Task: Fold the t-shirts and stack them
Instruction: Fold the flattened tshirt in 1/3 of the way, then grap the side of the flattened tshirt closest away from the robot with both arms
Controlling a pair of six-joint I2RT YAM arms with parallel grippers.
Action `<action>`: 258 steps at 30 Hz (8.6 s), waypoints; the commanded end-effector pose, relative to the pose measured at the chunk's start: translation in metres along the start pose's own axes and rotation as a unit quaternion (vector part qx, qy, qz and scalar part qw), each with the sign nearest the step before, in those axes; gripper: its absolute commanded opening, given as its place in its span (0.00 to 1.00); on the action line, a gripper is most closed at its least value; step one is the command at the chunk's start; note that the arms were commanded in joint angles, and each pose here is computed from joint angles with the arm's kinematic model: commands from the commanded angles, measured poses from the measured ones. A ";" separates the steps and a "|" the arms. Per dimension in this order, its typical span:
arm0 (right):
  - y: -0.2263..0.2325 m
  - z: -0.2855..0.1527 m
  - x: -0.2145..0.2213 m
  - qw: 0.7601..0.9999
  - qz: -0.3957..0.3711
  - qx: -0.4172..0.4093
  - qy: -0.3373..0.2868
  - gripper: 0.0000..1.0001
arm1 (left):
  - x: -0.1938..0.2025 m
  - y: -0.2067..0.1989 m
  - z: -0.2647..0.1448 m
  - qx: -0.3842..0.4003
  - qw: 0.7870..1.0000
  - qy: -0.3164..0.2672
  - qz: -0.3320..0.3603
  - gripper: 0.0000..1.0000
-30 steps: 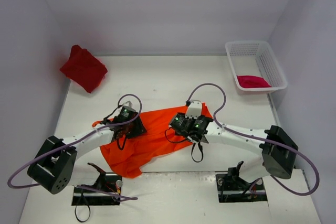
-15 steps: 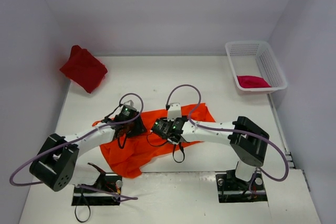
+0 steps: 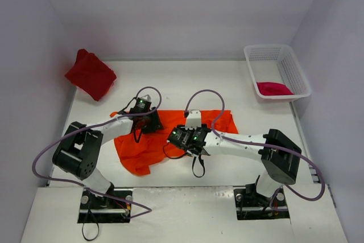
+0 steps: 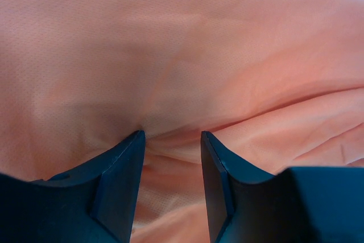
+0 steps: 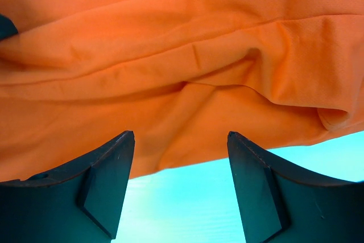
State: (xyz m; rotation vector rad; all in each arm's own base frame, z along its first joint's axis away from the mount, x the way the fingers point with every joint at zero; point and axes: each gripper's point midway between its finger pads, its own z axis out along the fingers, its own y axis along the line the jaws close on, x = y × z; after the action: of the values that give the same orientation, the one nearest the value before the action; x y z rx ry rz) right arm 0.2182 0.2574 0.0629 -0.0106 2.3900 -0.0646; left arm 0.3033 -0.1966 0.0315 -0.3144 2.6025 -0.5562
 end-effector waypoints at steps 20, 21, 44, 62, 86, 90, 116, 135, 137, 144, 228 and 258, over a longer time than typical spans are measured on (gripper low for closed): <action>-0.012 -0.007 -0.030 0.998 0.035 0.013 -0.041 0.63 | -0.087 0.000 -0.020 0.033 0.996 -0.076 -0.013 0.39; -0.011 -0.007 -0.030 0.998 0.035 0.013 -0.041 0.63 | -0.094 -0.006 -0.030 0.043 0.995 -0.090 -0.012 0.39; -0.074 -0.004 -0.049 0.992 0.105 0.047 -0.052 0.62 | -0.009 0.017 -0.149 0.051 0.990 -0.104 -0.076 0.39; -0.142 0.036 -0.058 0.981 0.183 0.059 -0.021 0.61 | 0.035 0.065 -0.129 -0.062 0.991 -0.044 -0.111 0.39; -0.147 0.041 -0.021 0.980 0.194 0.052 0.012 0.60 | 0.084 0.063 -0.115 -0.077 0.992 0.006 -0.098 0.39; -0.147 0.041 -0.021 0.979 0.195 0.052 0.011 0.60 | 0.092 0.061 -0.110 -0.083 0.992 0.012 -0.099 0.39; -0.149 0.041 -0.024 0.981 0.185 0.055 0.007 0.60 | 0.087 0.082 -0.087 -0.134 0.982 -0.009 -0.135 0.38; -0.147 0.043 -0.024 0.982 0.183 0.054 0.009 0.60 | 0.088 0.113 -0.117 -0.167 0.974 -0.029 -0.151 0.35; -0.147 0.042 -0.026 0.981 0.184 0.052 0.007 0.60 | 0.090 0.113 -0.115 -0.169 0.974 -0.025 -0.152 0.35; -0.146 0.040 -0.027 0.982 0.185 0.049 0.004 0.60 | 0.087 0.114 -0.111 -0.173 0.973 -0.025 -0.147 0.35; -0.143 0.051 0.029 0.980 0.167 0.080 0.069 0.44 | 0.059 0.089 -0.119 -0.140 0.982 -0.041 -0.122 0.00; -0.133 0.031 -0.019 0.985 0.156 0.070 0.019 0.00 | 0.026 0.082 -0.147 -0.138 0.981 -0.082 -0.107 0.00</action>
State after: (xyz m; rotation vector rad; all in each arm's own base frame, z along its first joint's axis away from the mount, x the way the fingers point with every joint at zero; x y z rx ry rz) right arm 0.2393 0.1284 0.0325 0.4366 2.4699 -0.0604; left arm 0.1890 -0.0873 0.0855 -0.7282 2.5530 -0.2257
